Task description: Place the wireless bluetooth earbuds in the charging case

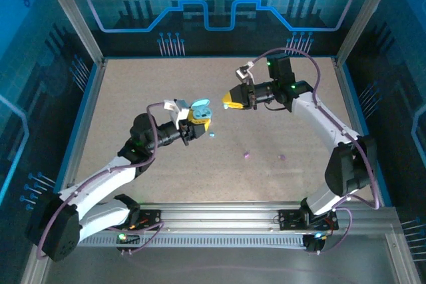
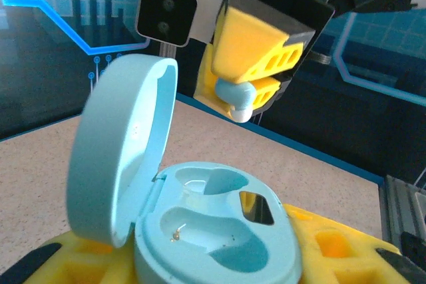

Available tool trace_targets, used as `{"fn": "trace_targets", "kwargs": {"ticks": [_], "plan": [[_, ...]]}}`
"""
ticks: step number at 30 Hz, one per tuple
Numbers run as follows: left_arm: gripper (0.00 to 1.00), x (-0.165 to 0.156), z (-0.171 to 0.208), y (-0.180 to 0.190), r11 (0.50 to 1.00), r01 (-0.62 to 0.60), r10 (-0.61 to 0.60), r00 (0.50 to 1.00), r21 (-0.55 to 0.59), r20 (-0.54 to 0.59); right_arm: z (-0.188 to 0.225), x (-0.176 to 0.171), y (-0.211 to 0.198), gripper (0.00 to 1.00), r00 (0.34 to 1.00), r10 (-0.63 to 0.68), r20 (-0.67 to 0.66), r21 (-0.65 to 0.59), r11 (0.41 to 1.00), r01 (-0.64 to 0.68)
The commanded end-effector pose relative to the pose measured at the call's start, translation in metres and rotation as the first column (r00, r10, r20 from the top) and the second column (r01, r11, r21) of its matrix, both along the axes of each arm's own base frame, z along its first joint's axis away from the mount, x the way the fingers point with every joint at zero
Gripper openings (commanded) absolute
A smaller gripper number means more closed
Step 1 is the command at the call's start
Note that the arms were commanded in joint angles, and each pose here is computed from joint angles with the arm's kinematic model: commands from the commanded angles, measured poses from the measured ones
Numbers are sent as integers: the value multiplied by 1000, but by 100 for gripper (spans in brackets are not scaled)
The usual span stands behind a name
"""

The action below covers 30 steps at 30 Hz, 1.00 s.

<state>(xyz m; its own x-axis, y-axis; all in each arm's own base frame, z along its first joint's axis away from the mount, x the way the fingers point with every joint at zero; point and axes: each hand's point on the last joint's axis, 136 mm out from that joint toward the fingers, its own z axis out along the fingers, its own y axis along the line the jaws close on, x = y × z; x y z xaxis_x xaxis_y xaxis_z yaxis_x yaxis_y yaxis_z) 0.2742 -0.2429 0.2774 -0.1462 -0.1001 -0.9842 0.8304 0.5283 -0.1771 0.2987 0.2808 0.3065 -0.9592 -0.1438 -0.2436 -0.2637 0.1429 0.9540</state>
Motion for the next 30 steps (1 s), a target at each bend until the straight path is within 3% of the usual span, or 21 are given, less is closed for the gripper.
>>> {"fn": "trace_targets", "kwargs": {"ticks": [1, 17, 25, 30], "plan": [[30, -3, 10, -8, 1000, 18, -19, 995, 11, 101, 28, -16, 5, 19, 999, 41, 29, 41, 998, -42], [31, 2, 20, -14, 1000, 10, -7, 990, -16, 143, 27, -30, 9, 20, 1000, -29, 9, 1, 1000, 29], [31, 3, 23, -17, 1000, 15, -12, 990, -23, 140, 19, -24, 13, 20, 992, -74, -101, 14, 997, 76], [31, 3, 23, -18, 1000, 18, -14, 990, -25, 143, 20, -23, 14, 19, 992, -86, -92, 17, 996, 88]]}}
